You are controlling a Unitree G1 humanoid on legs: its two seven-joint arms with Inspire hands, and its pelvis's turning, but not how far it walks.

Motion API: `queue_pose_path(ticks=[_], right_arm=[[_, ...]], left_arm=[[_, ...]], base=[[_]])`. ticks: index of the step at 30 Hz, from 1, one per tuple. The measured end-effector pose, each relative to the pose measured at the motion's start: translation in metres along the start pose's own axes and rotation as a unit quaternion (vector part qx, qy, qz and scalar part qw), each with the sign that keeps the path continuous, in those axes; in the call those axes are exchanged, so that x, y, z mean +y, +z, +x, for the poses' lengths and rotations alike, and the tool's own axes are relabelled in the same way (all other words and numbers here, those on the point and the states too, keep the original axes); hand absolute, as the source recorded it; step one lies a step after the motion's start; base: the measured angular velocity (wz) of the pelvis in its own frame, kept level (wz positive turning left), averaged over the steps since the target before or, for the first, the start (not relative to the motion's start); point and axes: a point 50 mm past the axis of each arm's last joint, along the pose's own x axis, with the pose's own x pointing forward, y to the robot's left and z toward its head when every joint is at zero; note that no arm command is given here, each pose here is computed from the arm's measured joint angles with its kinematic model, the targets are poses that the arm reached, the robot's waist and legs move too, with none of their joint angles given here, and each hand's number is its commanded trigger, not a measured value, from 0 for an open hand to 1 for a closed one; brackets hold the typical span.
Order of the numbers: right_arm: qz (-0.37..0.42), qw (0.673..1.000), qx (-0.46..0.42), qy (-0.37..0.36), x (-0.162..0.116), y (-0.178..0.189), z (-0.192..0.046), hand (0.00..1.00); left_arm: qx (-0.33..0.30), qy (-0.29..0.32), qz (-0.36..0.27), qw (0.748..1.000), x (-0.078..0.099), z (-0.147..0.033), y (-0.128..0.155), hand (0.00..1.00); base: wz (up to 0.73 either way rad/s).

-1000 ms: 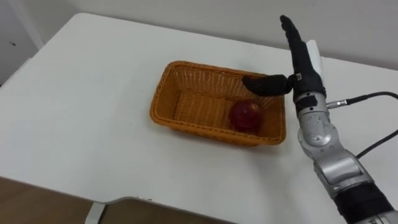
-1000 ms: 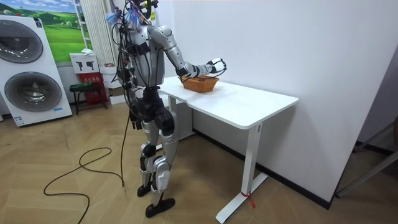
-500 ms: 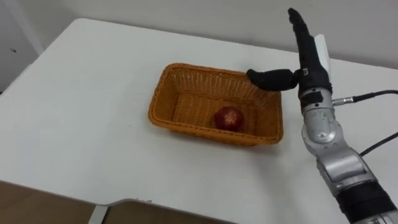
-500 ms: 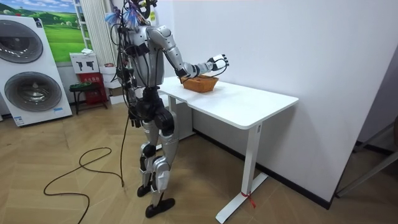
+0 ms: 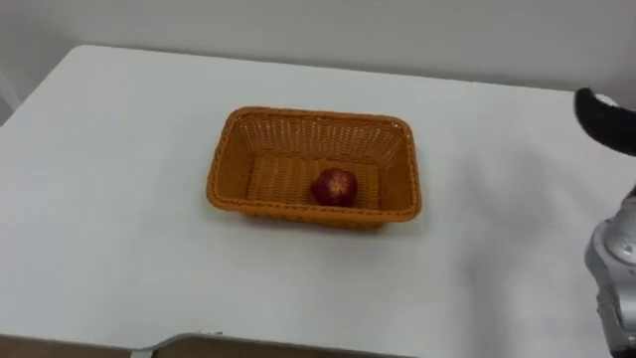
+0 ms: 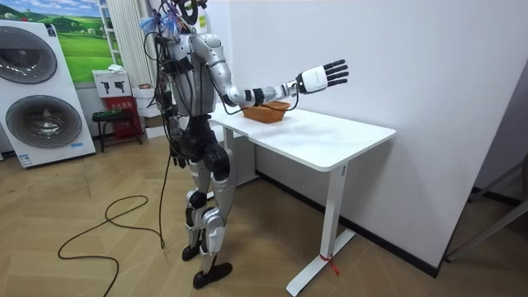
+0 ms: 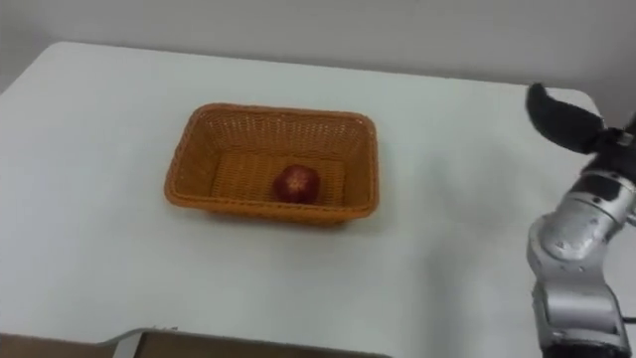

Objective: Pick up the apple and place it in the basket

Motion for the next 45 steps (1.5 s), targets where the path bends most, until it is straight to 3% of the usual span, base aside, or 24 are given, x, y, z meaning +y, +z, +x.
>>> queue_pose_path(ticks=[5, 10, 13, 17, 34, 41, 45], right_arm=[[-0.056, 0.989, 0.108, -0.089, -0.045, -0.054, -0.008, 0.0], [-0.12, 0.944, 0.271, -0.146, -0.101, -0.12, -0.048, 0.0], [-0.105, 0.918, 0.335, -0.182, -0.12, -0.139, -0.068, 0.0], [-0.111, 0.909, 0.354, -0.187, -0.122, -0.149, -0.077, 0.0], [-0.216, 0.922, 0.322, 0.003, -0.109, -0.162, -0.11, 0.0], [-0.206, 0.923, 0.324, -0.014, -0.107, -0.161, -0.109, 0.0], [-0.167, 0.929, 0.326, -0.061, -0.097, -0.154, -0.105, 0.0]], left_arm=[[0.003, 0.005, -0.017, 1.0, 0.002, 0.0, 0.0, 0.0], [0.011, 0.011, -0.036, 0.999, 0.004, 0.0, -0.004, 0.0], [0.021, 0.018, -0.052, 0.998, 0.007, -0.001, -0.01, 0.0], [0.023, 0.017, -0.051, 0.998, 0.007, -0.001, -0.01, 0.0], [0.027, 0.02, -0.035, 0.999, 0.002, -0.001, -0.009, 0.0], [0.026, 0.011, -0.015, 0.999, -0.004, -0.001, -0.006, 0.0], [0.02, 0.011, -0.016, 1.0, -0.004, -0.001, -0.003, 0.0]], base=[[-0.14], [-0.01], [-0.04], [0.07], [-0.01], [-0.03], [-0.03]])
